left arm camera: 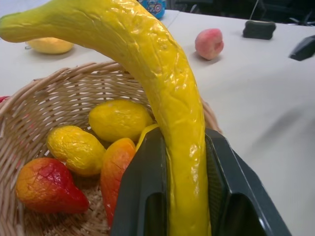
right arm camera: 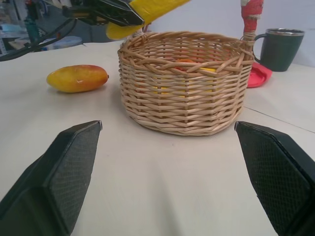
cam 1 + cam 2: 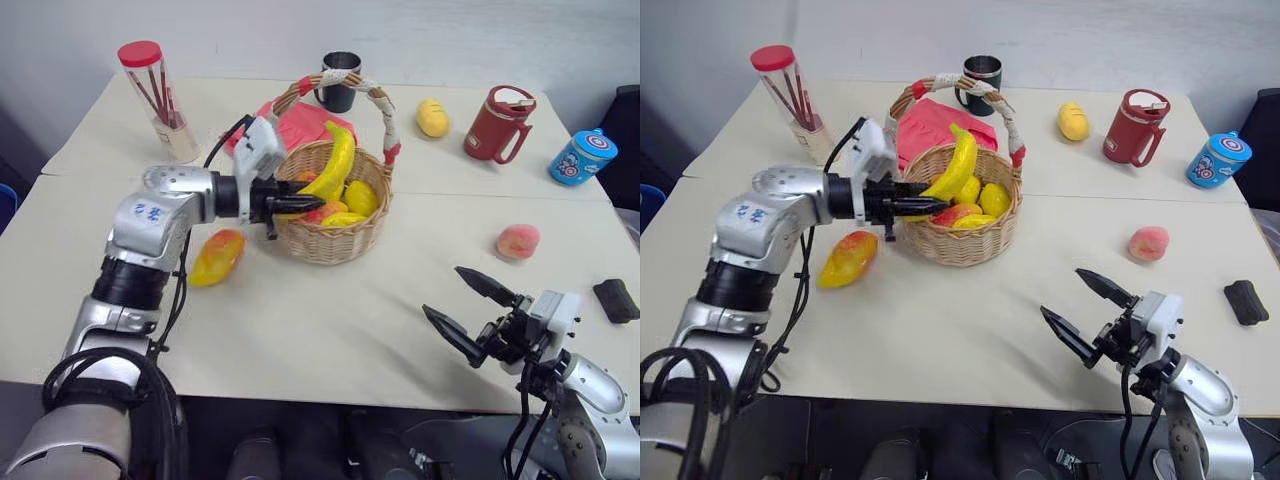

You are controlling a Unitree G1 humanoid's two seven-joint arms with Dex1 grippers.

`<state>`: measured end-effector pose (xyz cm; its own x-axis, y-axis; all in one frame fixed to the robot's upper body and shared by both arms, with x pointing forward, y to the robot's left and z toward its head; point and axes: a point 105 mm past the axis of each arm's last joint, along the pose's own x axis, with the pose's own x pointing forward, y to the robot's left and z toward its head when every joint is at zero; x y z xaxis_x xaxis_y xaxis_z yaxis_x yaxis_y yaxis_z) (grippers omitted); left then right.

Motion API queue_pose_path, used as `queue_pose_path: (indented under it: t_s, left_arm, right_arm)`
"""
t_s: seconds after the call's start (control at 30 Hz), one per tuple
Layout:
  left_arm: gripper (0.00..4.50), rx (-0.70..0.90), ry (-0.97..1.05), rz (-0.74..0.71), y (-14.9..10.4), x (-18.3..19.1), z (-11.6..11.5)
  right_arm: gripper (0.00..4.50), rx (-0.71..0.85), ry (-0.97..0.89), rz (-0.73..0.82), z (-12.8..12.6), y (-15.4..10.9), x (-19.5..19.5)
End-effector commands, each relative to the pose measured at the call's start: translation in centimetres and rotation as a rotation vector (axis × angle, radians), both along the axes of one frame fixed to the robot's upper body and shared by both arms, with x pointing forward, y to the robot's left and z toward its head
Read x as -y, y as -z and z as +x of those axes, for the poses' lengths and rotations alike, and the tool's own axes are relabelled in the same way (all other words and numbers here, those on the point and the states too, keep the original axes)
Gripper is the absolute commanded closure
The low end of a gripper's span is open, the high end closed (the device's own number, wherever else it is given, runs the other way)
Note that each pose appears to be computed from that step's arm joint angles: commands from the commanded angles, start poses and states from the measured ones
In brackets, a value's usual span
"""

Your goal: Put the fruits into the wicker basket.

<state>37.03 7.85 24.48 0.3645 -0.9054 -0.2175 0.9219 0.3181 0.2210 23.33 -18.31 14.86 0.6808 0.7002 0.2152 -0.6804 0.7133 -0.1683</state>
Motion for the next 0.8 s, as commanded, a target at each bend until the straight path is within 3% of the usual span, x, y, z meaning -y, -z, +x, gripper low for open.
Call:
queue_pose_path:
  t_s: [0.03,0.17,0.23,0.3,0.47,0.57,0.67,0.77,0.8]
  left_arm:
    - [3.2,0.028,0.023,0.036,-0.3,0.8,0.0]
    - [2.04,0.07,0.022,0.01,-0.6,1.0,0.1]
    - [1.45,0.211,0.034,-0.044,-1.5,0.3,-0.4]
    - [1.45,0.321,0.08,-0.092,-2.1,-0.8,-1.9]
    - [1.45,0.345,0.143,-0.025,0.7,-6.0,-6.0]
    - [1.45,0.292,0.004,-0.014,1.8,-10.3,-7.1]
    - [0.97,0.2,-0.297,0.021,4.0,-17.8,-8.4]
    - [0.05,0.109,-0.648,-0.031,4.9,-26.4,-10.8]
    - [0.02,0.083,-0.723,-0.029,5.6,-28.5,-11.8]
  right_arm:
    - [0.0,0.066,-0.011,-0.007,-0.6,-1.3,-0.7]
    - [0.0,0.066,-0.015,-0.008,-0.7,-1.4,-1.0]
    - [0.0,0.07,-0.026,-0.007,-0.7,-1.5,-1.4]
    - [0.0,0.075,-0.055,-0.005,-0.7,-1.7,-2.1]
    - [0.0,0.079,-0.148,-0.038,-1.1,-1.8,-3.2]
    - [0.0,0.13,-0.183,-0.039,-0.7,-2.9,-3.5]
    - [0.0,0.186,-0.24,-0.006,-0.4,-4.8,-4.3]
    - [0.0,0.179,-0.328,-0.033,-0.9,-5.1,-5.2]
    - [0.0,0.174,-0.349,-0.038,-1.1,-5.0,-5.4]
